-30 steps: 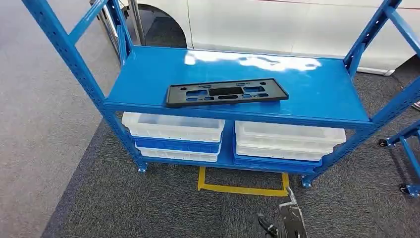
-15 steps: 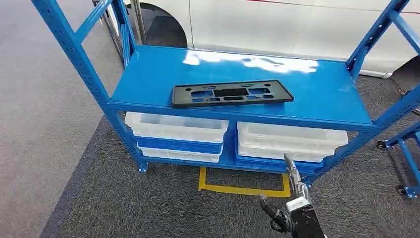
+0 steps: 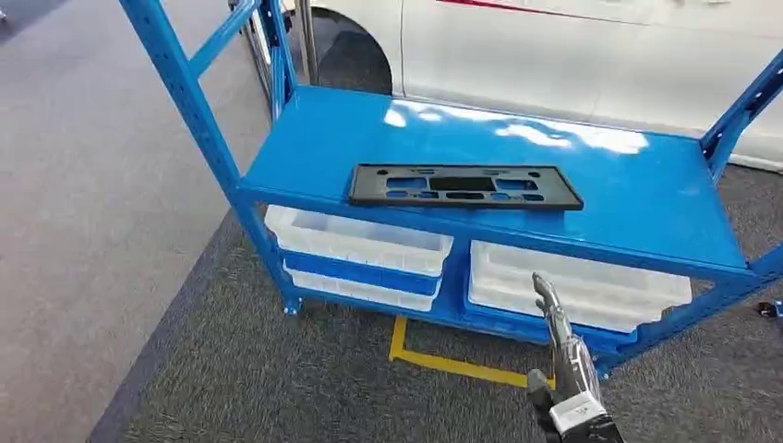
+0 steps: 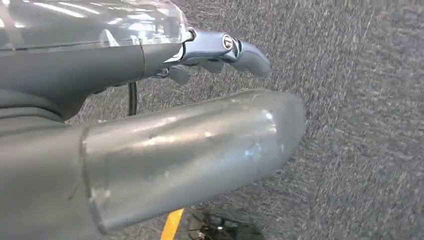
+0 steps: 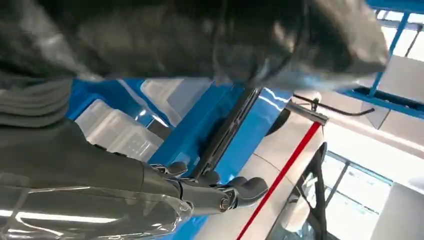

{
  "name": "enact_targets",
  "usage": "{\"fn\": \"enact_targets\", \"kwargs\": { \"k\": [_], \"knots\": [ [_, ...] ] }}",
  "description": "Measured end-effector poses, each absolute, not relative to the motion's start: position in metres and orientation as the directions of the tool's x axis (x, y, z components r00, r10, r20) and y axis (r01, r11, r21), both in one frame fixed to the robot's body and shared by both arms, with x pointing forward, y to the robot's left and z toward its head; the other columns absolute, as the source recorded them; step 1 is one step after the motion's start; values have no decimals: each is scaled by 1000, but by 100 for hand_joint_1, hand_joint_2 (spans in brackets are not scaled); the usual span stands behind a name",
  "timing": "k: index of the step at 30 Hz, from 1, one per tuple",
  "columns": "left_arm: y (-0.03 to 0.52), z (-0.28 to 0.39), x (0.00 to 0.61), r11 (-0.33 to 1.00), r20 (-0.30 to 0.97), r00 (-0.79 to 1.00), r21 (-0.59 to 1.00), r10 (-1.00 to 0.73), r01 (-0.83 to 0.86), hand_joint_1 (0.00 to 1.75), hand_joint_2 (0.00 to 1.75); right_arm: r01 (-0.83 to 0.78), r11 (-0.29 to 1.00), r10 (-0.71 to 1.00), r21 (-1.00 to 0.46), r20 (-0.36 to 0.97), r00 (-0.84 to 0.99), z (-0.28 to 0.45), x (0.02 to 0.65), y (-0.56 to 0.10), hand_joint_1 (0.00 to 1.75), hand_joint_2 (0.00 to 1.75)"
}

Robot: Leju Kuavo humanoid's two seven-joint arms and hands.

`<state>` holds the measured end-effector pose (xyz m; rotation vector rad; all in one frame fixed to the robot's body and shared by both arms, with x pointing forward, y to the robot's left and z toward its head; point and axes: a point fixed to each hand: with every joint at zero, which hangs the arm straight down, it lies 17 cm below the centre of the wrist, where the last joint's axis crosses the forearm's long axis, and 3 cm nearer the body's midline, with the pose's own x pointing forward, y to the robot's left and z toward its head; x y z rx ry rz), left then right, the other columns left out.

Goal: Take the parts from the cabinet and place them on the table.

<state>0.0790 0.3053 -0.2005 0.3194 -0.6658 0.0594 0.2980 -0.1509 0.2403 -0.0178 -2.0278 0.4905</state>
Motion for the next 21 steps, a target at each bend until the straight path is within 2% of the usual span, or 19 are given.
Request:
{"fn": "enact_targets", "kwargs": {
  "k": [1, 2, 4, 7, 11, 17, 21],
  "knots": [
    [306, -200, 79, 949, 616, 786, 275, -50, -155, 0, 0, -190, 917, 221, -351, 842, -492, 240, 297, -151, 0, 0],
    [307, -200, 79, 949, 616, 786, 276, -50, -155, 0, 0, -188, 917, 221, -351, 842, -491, 240, 297, -152, 0, 175],
    [307, -200, 77, 949, 612, 789, 279, -55, -150, 0, 0, -163, 913, 251, -375, 829, -500, 241, 297, -153, 0, 175],
    [306, -200, 77, 951, 605, 793, 283, -75, -126, 0, 0, -61, 866, 395, -496, 755, -523, 241, 300, -158, 0, 175],
    [308, -200, 75, 952, 597, 796, 292, -102, -97, 0, 0, 69, 738, 583, -671, 582, -567, 242, 299, -153, 0, 175],
    [311, -198, 83, 950, 598, 782, 311, -174, -26, 0, 0, 282, 490, 800, -825, 296, -522, 222, 311, -147, 0, 175],
    [319, -199, 86, 944, 589, 783, 330, -199, -8, 0, 0, 297, 414, 845, -861, 242, -476, 197, 325, -140, 0, 175]
  ]
}}
